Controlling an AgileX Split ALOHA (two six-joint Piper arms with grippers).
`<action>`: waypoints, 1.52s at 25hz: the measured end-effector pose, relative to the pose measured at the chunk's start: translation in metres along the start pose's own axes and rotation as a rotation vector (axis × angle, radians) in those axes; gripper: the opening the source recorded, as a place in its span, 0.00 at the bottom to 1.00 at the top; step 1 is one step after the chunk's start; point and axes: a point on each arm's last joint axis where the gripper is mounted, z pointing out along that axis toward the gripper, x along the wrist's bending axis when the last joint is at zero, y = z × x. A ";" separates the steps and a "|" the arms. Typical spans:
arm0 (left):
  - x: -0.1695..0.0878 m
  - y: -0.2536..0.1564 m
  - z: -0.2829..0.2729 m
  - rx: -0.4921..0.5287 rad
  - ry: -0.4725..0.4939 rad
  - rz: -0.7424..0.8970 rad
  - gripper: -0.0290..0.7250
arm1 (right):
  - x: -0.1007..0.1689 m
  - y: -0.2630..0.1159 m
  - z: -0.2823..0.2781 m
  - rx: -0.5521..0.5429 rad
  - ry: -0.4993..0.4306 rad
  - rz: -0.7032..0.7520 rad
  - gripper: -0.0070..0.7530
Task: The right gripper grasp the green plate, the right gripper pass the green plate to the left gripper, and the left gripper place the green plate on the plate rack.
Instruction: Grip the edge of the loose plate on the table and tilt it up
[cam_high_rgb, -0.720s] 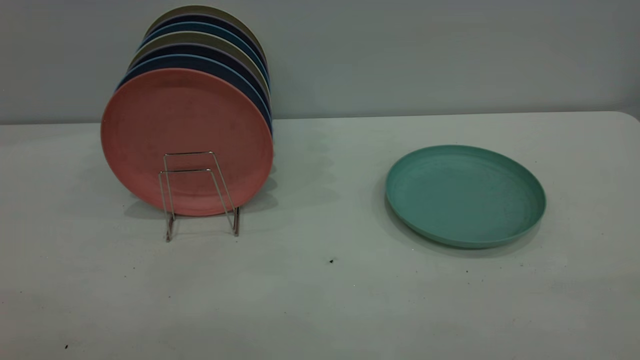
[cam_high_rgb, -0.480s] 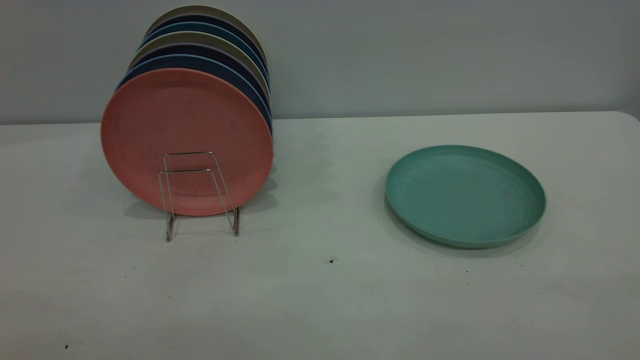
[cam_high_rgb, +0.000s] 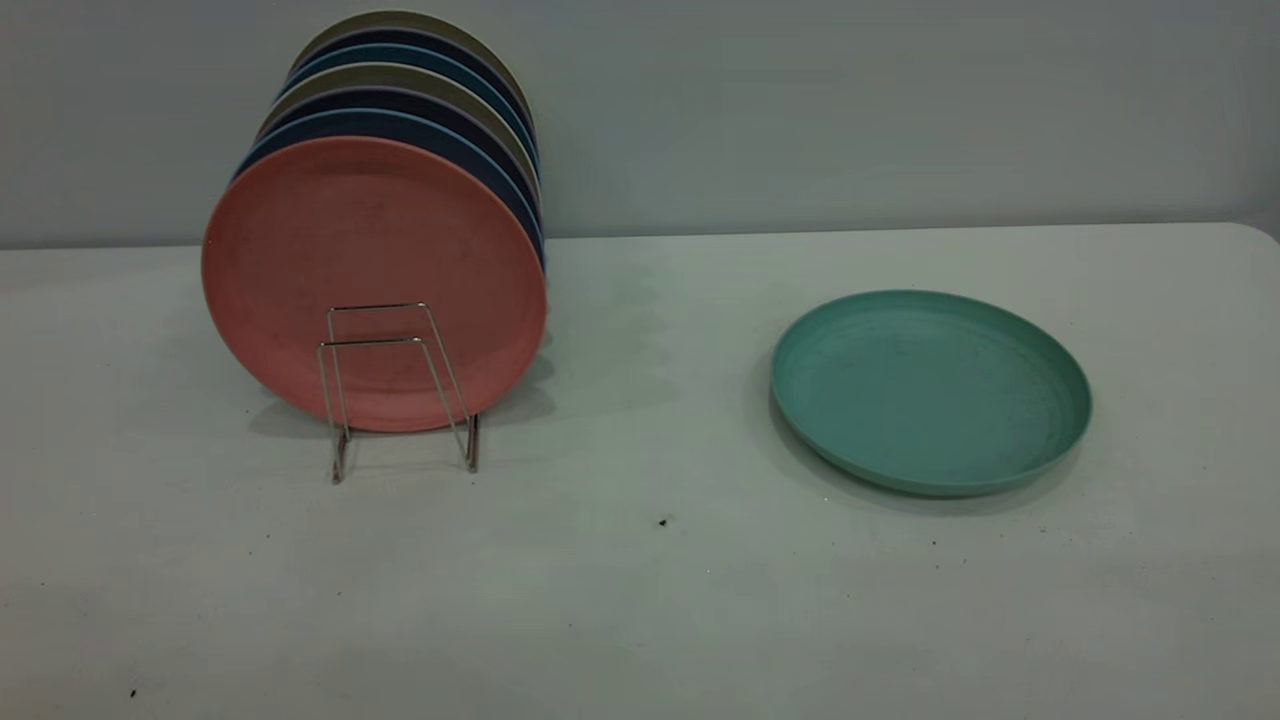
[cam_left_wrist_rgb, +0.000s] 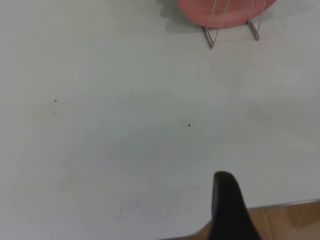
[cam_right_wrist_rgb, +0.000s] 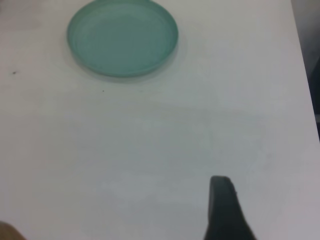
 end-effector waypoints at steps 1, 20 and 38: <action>0.000 0.000 0.000 0.000 0.000 0.000 0.66 | 0.000 0.000 0.000 0.000 0.000 0.000 0.63; 0.000 0.000 0.000 0.000 0.000 0.000 0.66 | 0.000 0.000 0.000 0.000 0.000 0.000 0.63; 0.000 0.000 0.000 -0.001 0.000 0.000 0.66 | 0.004 0.001 0.000 -0.006 0.048 0.020 0.63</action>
